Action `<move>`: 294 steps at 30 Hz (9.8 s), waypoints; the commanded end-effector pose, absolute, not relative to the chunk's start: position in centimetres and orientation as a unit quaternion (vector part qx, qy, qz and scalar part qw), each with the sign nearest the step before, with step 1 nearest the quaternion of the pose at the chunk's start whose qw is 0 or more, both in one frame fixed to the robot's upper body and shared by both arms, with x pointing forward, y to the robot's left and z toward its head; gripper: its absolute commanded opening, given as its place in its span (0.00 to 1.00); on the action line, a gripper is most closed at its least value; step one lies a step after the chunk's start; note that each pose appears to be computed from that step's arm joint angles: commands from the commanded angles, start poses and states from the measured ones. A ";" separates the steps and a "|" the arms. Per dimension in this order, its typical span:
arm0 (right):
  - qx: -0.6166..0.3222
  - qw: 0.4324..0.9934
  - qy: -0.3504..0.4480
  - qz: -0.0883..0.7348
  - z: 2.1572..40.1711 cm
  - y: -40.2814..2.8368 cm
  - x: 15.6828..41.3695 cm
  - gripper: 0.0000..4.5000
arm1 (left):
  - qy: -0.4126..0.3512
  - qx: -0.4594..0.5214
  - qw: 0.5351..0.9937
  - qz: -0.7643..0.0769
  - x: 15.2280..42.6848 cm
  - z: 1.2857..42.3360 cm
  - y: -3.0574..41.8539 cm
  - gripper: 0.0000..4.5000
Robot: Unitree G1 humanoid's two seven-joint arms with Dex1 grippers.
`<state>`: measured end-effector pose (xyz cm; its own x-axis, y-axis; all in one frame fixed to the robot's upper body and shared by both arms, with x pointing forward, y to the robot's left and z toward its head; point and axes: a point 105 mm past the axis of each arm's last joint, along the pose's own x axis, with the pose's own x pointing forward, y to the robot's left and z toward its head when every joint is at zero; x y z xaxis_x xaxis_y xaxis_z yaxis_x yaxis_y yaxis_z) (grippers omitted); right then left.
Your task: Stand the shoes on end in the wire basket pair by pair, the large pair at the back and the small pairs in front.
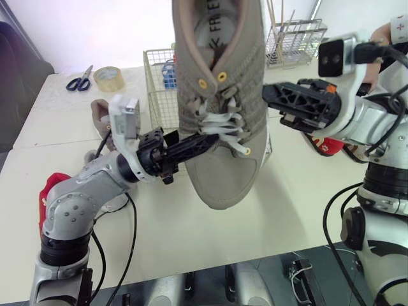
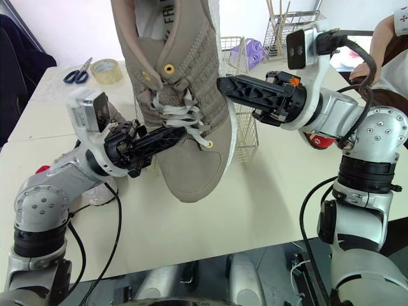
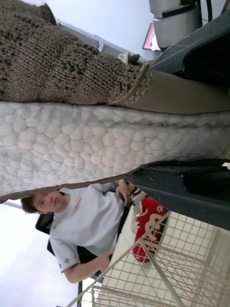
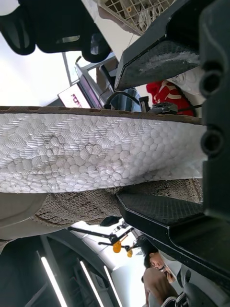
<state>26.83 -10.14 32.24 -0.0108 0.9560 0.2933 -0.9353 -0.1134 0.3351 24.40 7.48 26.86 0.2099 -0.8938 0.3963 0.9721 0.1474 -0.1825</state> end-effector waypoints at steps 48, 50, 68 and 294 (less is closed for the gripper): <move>0.115 0.700 -0.143 0.690 37.4 -11.6 27.5 0.27 | -0.053 -0.084 0.800 -0.592 22.0 28.1 12.0 0.98; 0.113 0.707 -0.153 0.681 38.3 -12.1 28.1 0.27 | -0.054 -0.087 0.803 -0.588 21.3 29.0 12.5 0.98; 0.011 0.769 -0.306 0.561 40.9 -11.5 38.8 0.27 | -0.031 -0.089 0.837 -0.539 18.8 29.4 14.3 0.98; -0.250 0.786 -0.103 0.556 31.1 -8.8 29.1 1.00 | 0.150 -0.126 0.964 -0.180 42.2 18.5 29.5 0.00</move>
